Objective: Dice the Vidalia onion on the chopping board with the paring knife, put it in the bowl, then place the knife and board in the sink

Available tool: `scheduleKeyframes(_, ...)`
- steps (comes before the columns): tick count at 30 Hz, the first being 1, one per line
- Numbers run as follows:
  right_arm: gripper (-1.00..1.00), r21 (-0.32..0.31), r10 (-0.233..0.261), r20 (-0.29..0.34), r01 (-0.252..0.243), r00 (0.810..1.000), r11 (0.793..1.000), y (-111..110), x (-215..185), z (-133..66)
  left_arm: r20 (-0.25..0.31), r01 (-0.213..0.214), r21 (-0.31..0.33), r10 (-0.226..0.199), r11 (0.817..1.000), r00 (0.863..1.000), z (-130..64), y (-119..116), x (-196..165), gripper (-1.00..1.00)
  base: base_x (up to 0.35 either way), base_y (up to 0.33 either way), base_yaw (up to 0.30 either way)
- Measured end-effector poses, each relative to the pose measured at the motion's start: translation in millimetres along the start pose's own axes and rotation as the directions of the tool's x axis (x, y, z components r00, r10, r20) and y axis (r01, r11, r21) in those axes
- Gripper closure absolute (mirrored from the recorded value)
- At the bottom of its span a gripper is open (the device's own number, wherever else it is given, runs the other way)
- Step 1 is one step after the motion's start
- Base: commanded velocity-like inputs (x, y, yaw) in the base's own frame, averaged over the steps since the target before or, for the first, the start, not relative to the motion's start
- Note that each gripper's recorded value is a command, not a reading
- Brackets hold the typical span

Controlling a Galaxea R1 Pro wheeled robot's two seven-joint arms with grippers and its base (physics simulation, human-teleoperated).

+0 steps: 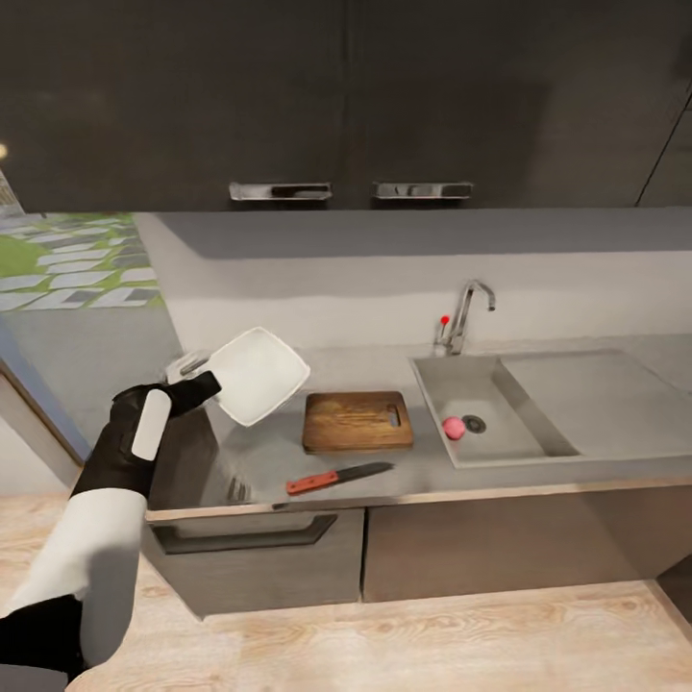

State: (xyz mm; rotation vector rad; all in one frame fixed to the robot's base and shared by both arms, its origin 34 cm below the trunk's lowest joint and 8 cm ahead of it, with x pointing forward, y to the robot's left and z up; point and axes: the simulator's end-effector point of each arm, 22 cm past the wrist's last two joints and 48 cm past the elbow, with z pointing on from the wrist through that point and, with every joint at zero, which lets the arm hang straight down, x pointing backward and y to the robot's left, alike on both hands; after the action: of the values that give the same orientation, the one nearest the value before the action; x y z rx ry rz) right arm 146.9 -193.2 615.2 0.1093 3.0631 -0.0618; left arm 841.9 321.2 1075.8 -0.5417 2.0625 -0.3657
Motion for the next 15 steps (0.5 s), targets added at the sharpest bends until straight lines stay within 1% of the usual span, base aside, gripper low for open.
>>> scheduleKeyframes(2,-1.0,0.0,0.0,0.001,0.0,1.0,1.0,0,-1,0.1,-0.006,0.049,-0.012,-0.049,0.999,0.999,1.2,13,2,1.0,0.227,0.195,0.0)
scheduleKeyframes(4,-1.0,0.001,0.001,0.003,-0.001,1.0,1.0,-1,-2,0.4,-0.009,0.082,-0.025,-0.082,0.996,0.997,2.3,24,3,1.0,0.088,0.076,0.0)
scheduleKeyframes(5,-1.0,0.001,0.001,0.004,-0.001,1.0,1.0,-1,-2,0.5,-0.008,0.09,-0.023,-0.091,0.996,0.996,2.3,25,4,1.0,0.035,0.03,0.0)
scheduleKeyframes(8,-1.0,0.0,-0.001,0.006,0.001,1.0,1.0,-1,-3,0.6,-0.008,0.098,-0.029,-0.099,0.995,0.995,2.3,29,4,1.0,0.015,0.013,0.0)
scheduleKeyframes(15,-1.0,0.002,-0.006,0.006,0.006,1.0,1.0,-4,-4,1.0,-0.012,0.098,-0.046,-0.098,0.994,0.995,2.7,39,5,1.0,0.003,0.002,0.0)
